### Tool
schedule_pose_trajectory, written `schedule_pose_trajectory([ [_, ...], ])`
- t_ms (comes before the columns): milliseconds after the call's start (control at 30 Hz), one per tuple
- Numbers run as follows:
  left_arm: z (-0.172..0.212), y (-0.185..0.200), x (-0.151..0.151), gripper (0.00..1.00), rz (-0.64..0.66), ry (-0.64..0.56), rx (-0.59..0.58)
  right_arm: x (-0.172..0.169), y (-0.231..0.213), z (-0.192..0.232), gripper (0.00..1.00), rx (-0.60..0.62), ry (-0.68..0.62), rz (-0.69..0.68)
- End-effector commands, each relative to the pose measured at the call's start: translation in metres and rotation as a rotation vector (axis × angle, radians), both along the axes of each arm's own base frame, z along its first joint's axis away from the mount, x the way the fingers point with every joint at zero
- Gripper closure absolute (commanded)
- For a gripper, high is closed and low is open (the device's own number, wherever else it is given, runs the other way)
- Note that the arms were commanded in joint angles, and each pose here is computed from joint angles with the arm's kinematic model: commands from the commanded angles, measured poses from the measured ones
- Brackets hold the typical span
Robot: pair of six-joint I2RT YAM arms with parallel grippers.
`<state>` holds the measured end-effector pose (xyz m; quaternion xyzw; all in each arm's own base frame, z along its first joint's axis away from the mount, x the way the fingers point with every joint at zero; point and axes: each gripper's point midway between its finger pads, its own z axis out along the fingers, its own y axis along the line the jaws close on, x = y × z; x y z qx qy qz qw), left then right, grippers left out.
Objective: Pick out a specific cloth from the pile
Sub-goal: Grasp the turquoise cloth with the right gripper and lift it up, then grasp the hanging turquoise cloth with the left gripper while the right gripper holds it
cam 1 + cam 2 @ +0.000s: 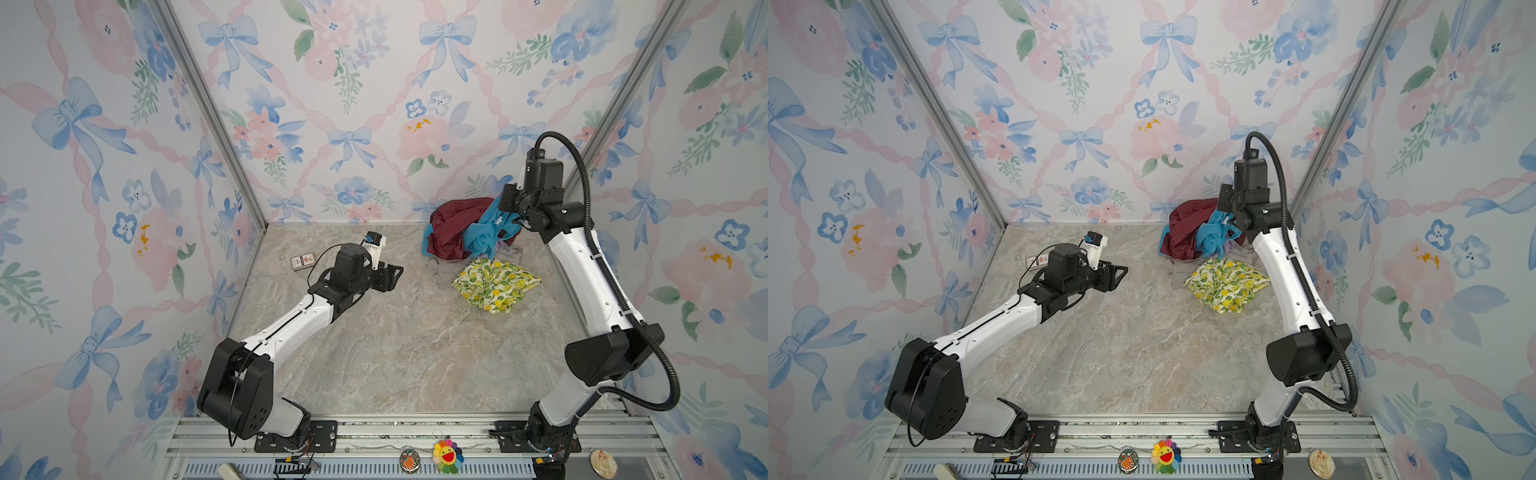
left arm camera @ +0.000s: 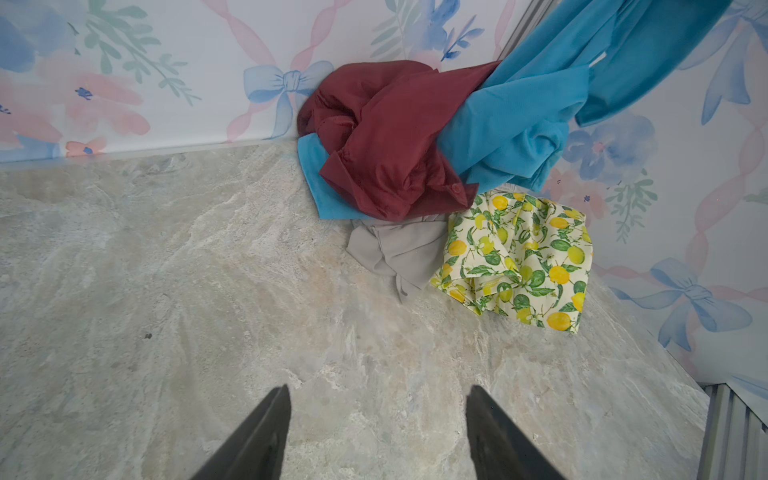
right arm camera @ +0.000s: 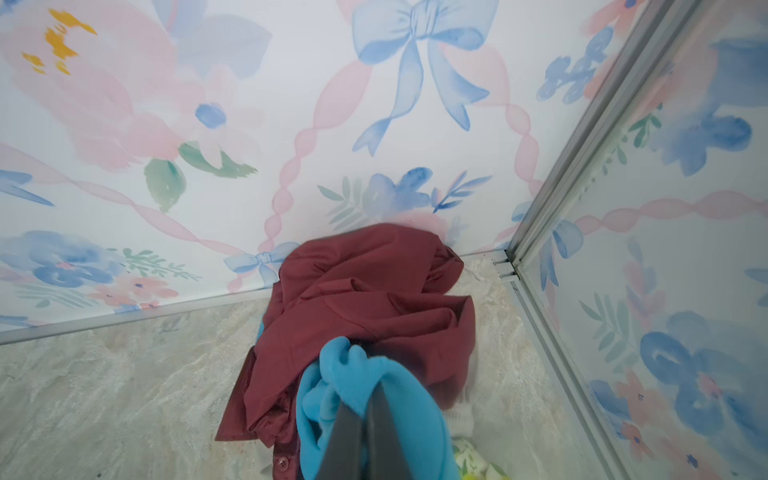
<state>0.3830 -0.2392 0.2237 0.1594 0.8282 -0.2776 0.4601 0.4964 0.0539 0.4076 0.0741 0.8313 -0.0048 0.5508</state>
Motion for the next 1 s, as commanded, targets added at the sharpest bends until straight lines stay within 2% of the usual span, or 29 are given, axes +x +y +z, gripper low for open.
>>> schedule_pose_trajectory([
  [0, 0.028, 0.000, 0.008, 0.31, 0.035, -0.059, -0.036, -0.016, -0.003, 0.057, 1.00, 0.058, -0.120, 0.026],
  [433, 0.050, -0.006, 0.006, 0.31, 0.087, -0.113, -0.037, -0.039, 0.007, 0.133, 1.00, 0.144, -0.331, 0.108],
  [600, 0.056, -0.021, 0.002, 0.31, 0.073, -0.134, -0.033, -0.067, 0.010, 0.168, 1.00, 0.191, -0.409, 0.150],
  [767, 0.073, -0.051, -0.005, 0.31, 0.026, -0.205, -0.063, -0.088, 0.020, 0.180, 1.00, 0.253, -0.429, 0.206],
  [967, 0.104, -0.111, -0.016, 0.24, -0.074, -0.353, -0.187, -0.117, 0.034, 0.179, 1.00, 0.307, -0.434, 0.258],
])
